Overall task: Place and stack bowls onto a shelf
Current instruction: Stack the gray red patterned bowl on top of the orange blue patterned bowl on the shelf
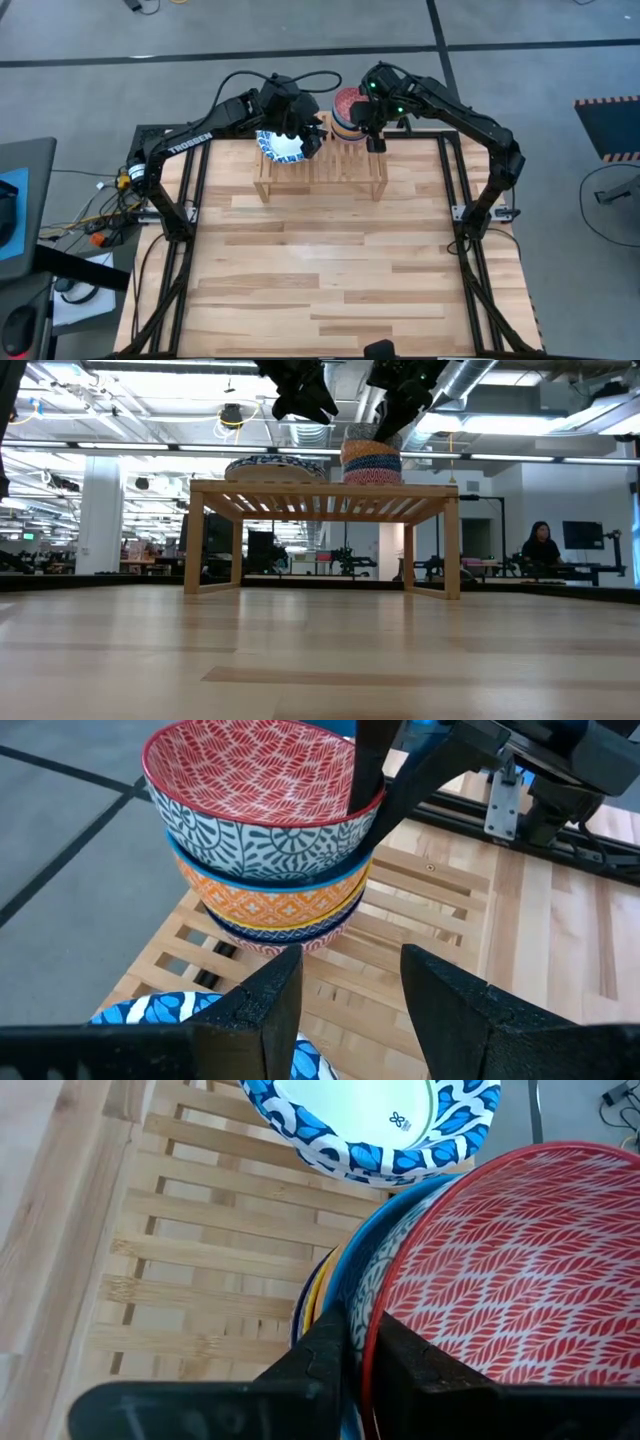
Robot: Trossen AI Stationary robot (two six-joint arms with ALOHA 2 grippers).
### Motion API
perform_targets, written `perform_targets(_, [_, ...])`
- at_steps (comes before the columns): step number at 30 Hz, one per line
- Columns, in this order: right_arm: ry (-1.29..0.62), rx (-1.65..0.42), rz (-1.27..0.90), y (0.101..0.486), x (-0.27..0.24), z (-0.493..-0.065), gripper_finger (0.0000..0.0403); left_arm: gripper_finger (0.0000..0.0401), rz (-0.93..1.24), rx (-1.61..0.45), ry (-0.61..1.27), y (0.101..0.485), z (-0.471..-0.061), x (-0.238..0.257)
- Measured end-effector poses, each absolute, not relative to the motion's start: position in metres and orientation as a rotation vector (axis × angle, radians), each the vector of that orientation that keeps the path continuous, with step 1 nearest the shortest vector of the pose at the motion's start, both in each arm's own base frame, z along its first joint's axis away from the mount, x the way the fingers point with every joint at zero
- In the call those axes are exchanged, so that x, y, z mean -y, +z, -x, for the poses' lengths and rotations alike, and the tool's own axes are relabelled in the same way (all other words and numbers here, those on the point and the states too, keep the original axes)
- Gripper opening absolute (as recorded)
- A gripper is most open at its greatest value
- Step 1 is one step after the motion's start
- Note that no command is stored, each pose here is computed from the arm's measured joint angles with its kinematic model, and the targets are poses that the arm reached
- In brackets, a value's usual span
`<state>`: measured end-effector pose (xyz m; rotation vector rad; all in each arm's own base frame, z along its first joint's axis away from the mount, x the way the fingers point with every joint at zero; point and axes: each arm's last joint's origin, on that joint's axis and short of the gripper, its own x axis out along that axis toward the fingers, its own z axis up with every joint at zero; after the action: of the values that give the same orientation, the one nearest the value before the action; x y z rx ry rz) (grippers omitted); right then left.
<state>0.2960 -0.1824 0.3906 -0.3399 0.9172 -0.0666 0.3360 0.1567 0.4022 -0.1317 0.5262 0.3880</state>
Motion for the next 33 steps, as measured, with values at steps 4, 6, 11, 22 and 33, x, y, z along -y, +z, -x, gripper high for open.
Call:
perform_targets(4, [-0.066,-0.918,0.339,0.391,0.182,-0.296,0.0071,0.0154,0.131,-0.526,0.386,0.402,-0.336,-0.157])
perform_targets(6, [-0.066,-0.918,0.339,0.391,0.182,-0.296,0.0081,0.0154,0.131,-0.526,0.386,0.402,-0.336,-0.157])
perform_targets(11, [-0.066,-0.919,0.339,0.39,0.183,-0.296,0.0103,0.0154,0.123,-0.527,0.384,0.402,-0.336,-0.157])
perform_targets(22, [-0.087,-0.887,0.353,0.401,0.183,-0.293,0.0114,0.0154,0.099,-0.531,0.378,0.402,-0.336,-0.157])
perform_targets(33, [-0.051,-0.829,0.321,0.408,0.189,-0.289,0.0115,0.0154,0.1,-0.543,0.381,0.401,-0.335,-0.157])
